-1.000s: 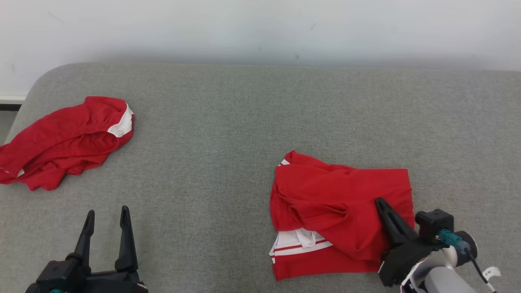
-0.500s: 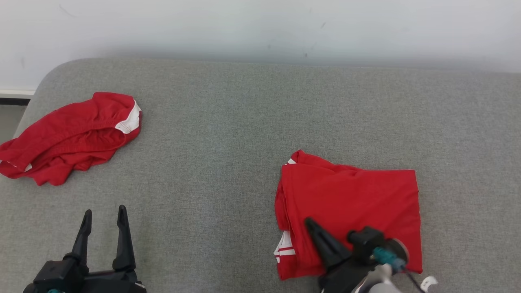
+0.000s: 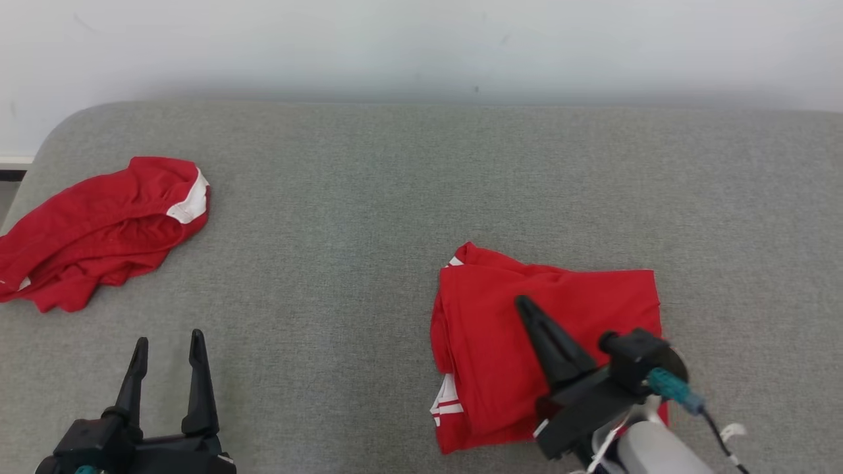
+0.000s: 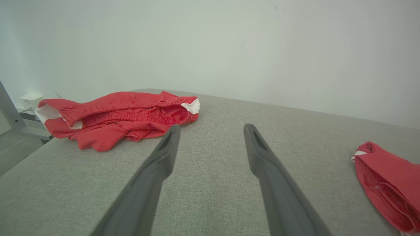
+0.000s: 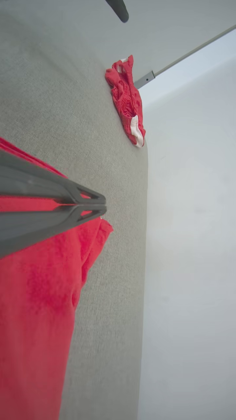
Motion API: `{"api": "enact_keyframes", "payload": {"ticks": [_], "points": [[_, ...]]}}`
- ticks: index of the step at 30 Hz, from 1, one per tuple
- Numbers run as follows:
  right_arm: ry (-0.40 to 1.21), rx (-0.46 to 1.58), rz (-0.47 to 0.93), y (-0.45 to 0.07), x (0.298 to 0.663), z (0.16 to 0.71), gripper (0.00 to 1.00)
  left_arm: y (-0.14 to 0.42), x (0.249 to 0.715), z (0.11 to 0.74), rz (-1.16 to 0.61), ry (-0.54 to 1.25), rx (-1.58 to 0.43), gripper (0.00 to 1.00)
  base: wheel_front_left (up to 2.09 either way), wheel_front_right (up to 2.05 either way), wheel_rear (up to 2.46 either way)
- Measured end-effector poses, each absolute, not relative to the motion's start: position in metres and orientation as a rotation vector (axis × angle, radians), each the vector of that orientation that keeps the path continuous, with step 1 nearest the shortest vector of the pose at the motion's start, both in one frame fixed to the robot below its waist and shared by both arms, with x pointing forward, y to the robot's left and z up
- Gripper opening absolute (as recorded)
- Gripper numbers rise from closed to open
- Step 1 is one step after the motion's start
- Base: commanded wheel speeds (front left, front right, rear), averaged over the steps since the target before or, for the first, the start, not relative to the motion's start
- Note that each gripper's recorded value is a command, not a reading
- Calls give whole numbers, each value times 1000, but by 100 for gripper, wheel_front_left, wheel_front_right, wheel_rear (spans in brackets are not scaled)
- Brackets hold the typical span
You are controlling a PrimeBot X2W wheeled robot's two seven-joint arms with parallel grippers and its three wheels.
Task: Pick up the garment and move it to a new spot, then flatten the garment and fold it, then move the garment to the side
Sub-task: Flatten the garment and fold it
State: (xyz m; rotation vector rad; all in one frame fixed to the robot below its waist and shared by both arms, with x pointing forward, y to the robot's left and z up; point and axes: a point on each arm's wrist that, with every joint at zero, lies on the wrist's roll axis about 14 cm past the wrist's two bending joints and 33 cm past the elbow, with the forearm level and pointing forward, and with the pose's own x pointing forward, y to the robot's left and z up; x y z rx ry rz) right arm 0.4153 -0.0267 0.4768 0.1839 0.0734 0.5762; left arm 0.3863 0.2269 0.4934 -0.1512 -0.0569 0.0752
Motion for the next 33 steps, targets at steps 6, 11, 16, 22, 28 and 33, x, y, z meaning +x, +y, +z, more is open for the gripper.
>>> {"api": "enact_keyframes", "payload": {"ticks": [6, 11, 16, 22, 28, 33], "points": [[-20, 169, 417, -80, 427, 500, 0, 215, 392, 495, 37, -61, -149, 100, 0, 0, 0], [-64, 154, 305, -119, 421, 509, 0, 206, 396, 498, 3, -66, -142, 100, 0, 0, 0], [-83, 140, 234, -143, 407, 513, 0, 196, 399, 501, -30, -72, -128, 100, 0, 0, 0], [-83, 129, 169, -163, 389, 510, 96, 190, 396, 502, -57, -72, -113, 100, 0, 0, 0], [-88, 140, 116, -176, 376, 510, 100, 189, 389, 502, -68, -73, -102, 100, 0, 0, 0], [-71, 125, 110, -178, 371, 504, 100, 188, 385, 501, -75, -68, -96, 100, 0, 0, 0]]}}
